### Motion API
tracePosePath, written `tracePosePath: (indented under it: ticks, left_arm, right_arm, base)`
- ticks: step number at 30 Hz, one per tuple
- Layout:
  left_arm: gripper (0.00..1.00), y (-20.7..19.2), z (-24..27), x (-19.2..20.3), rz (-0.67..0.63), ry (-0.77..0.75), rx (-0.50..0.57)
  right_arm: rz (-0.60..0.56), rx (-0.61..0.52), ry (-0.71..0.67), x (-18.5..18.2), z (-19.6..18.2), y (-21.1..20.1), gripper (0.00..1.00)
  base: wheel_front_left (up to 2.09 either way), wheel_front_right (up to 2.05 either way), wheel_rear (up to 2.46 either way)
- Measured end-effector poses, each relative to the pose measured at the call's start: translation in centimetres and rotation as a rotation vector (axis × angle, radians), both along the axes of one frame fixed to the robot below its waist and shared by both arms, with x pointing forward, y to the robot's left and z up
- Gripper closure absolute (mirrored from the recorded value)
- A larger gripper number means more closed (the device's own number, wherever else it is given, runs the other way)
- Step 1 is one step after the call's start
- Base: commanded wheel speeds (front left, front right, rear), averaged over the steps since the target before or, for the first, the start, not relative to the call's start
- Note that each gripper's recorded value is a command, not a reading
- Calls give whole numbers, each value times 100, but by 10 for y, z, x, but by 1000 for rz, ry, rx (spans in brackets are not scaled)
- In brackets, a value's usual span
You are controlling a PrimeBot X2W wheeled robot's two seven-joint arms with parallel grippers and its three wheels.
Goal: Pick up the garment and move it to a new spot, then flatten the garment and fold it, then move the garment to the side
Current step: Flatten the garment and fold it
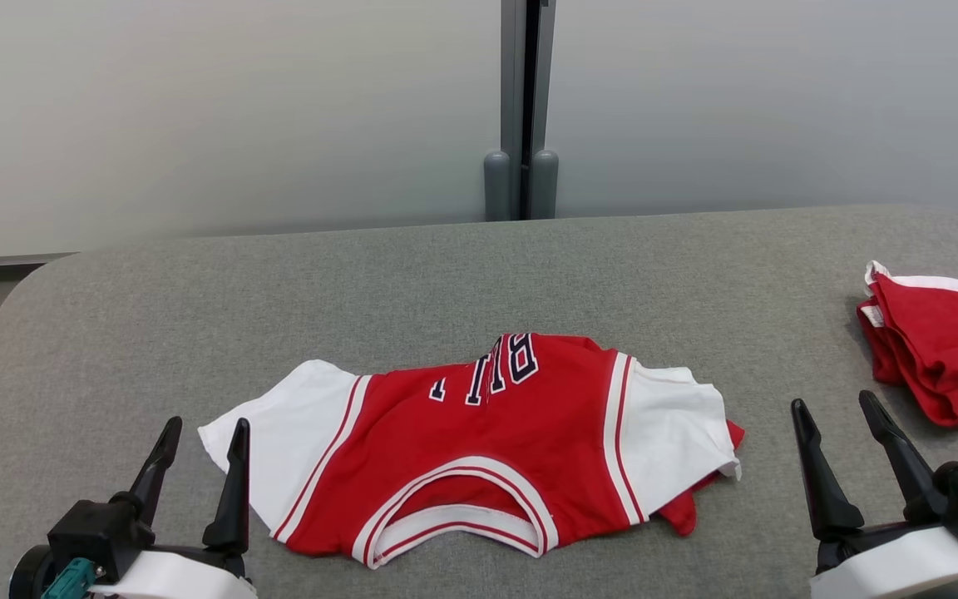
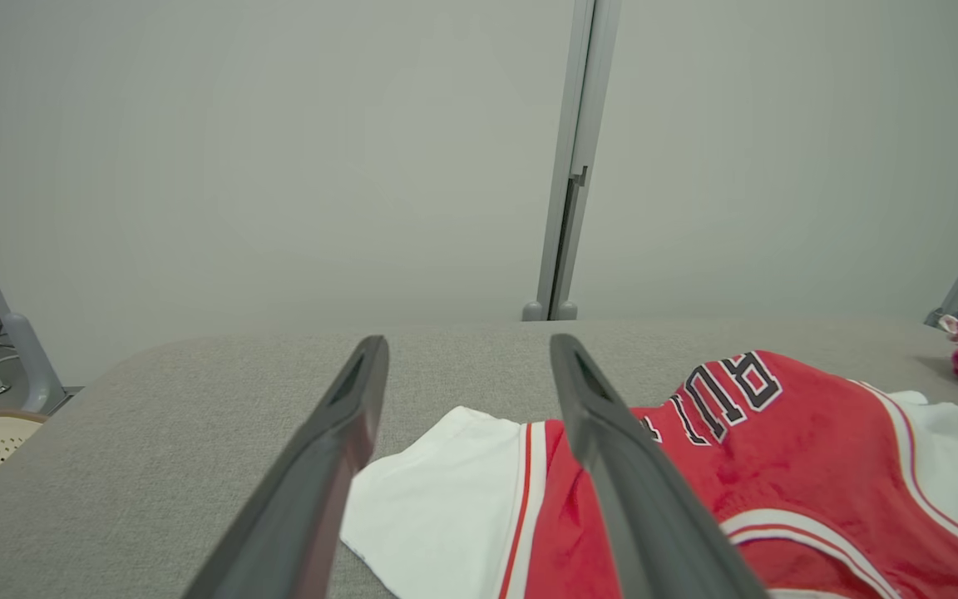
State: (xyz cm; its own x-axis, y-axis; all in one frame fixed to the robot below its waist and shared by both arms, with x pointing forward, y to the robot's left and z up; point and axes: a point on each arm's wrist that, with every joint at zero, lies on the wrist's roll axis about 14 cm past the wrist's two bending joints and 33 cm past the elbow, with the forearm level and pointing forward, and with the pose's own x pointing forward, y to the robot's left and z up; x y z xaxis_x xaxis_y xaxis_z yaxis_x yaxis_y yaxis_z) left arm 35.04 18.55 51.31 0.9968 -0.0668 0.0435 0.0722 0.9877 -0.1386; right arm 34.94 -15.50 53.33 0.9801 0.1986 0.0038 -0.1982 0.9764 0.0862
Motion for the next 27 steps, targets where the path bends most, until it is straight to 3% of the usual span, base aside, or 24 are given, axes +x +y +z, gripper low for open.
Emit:
tracePosePath:
  ticks: [17,21,27]
  left_arm:
    - [0,-2,3,-2,1,1,2]
    - [0,-4,15,6,-5,-34,1]
    - [0,-6,30,29,-7,-90,-4]
  right_arm:
    - [44,2,6,4,-2,13,0]
    - [145,-16,41,11,-11,43,0]
    - [409,-38,163,15,-48,120,0]
  base:
    - [0,0,0]
    - [0,0,0]
    - [0,0,0]
